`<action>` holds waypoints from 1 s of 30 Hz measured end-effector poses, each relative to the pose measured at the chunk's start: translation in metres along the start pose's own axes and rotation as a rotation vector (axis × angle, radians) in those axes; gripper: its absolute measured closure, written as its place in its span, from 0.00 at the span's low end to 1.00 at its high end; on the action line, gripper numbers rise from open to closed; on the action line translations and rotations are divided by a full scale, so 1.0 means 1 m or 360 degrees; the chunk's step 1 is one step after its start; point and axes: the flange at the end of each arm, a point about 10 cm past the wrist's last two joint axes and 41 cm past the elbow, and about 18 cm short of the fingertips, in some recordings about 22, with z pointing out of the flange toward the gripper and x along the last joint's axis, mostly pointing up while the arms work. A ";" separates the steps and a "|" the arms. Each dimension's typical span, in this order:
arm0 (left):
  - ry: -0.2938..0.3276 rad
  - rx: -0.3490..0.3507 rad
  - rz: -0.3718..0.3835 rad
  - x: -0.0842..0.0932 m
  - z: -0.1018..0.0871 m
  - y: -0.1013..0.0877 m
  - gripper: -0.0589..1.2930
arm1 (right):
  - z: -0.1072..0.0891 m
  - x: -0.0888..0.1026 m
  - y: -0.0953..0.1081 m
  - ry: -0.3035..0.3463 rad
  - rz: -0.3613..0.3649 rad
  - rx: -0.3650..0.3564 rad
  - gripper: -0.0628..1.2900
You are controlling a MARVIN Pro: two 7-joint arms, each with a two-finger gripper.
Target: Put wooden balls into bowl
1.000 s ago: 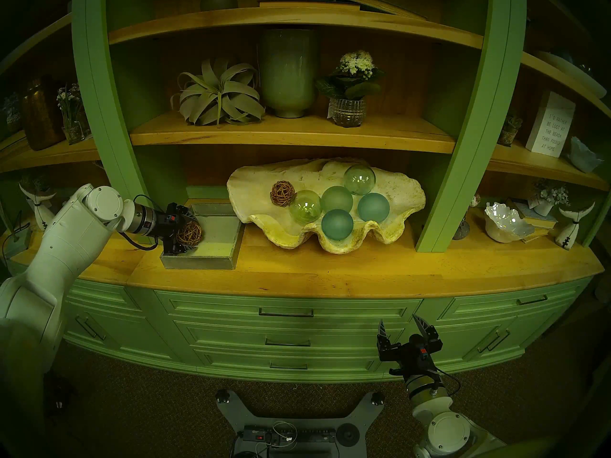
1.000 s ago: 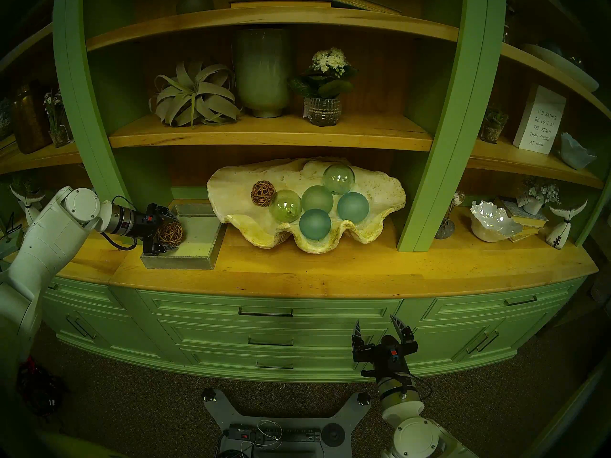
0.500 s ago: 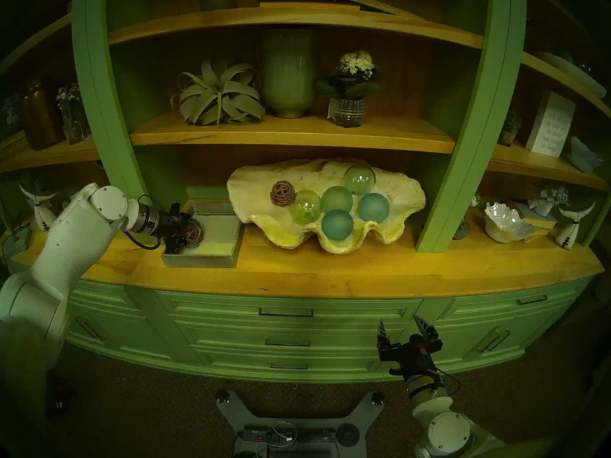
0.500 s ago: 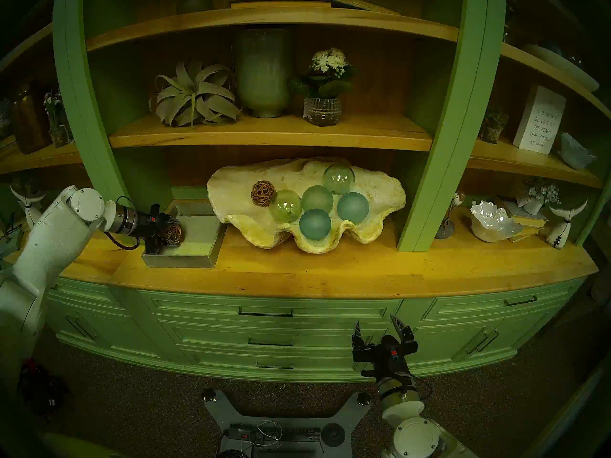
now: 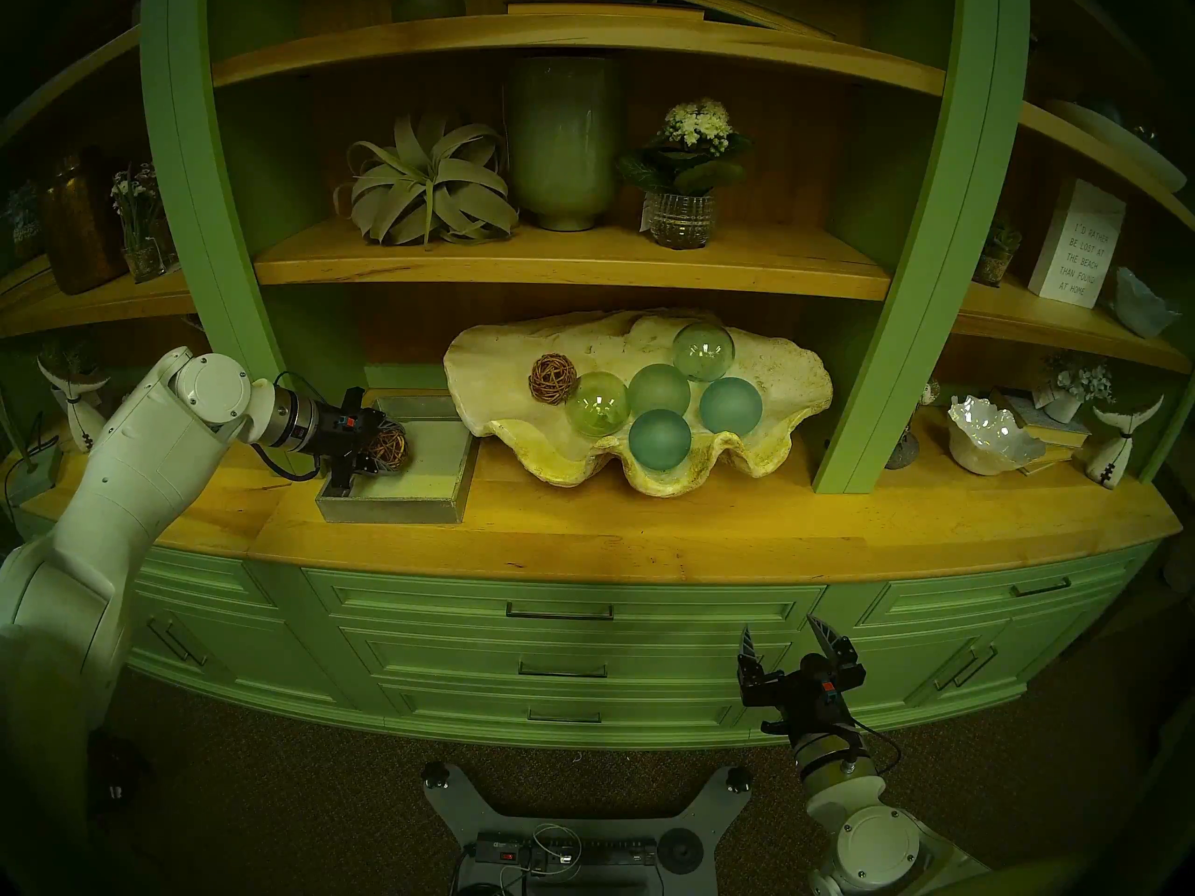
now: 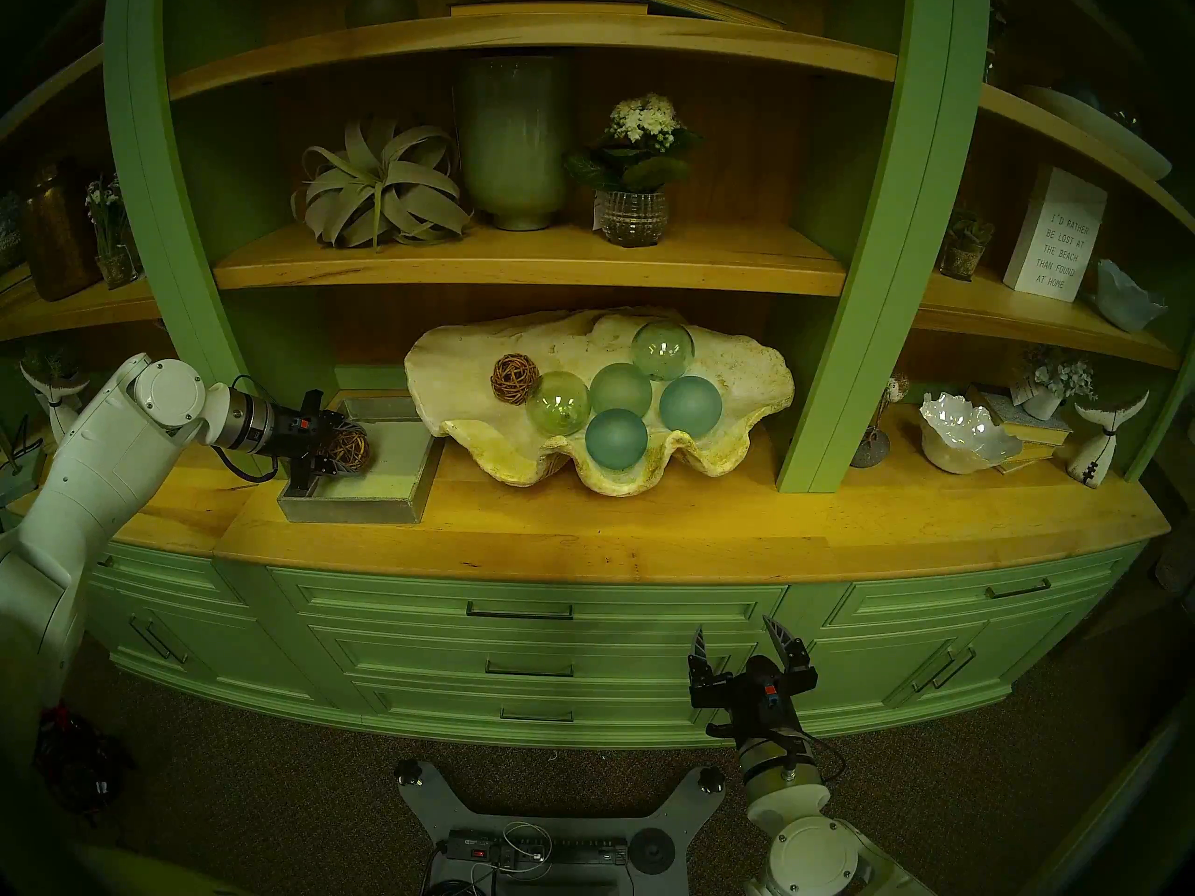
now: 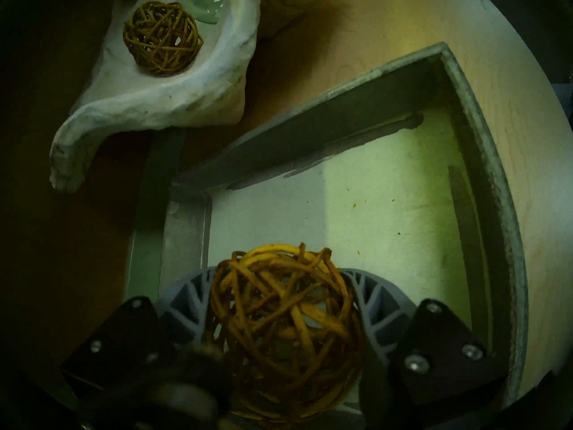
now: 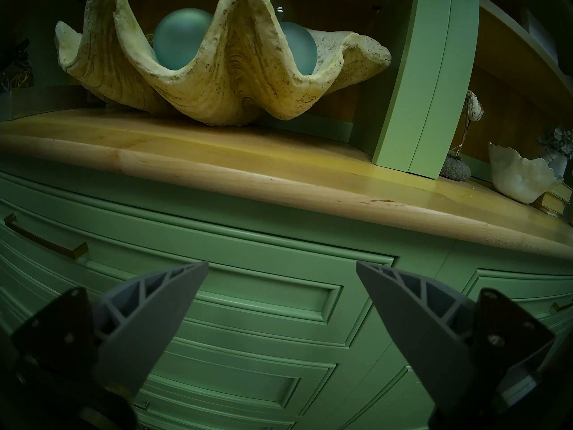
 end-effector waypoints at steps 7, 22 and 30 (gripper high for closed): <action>0.0066 0.0005 0.0079 0.018 -0.009 -0.005 0.50 | 0.000 0.000 0.000 -0.0001 0.0000 0.0000 0.04; 0.0162 0.0139 0.0245 0.066 -0.044 -0.029 0.50 | 0.000 0.000 0.000 -0.0002 0.0000 0.0000 0.04; 0.0170 0.0235 0.0195 0.084 -0.051 -0.029 0.50 | 0.000 0.000 0.000 0.0000 0.0000 0.0000 0.04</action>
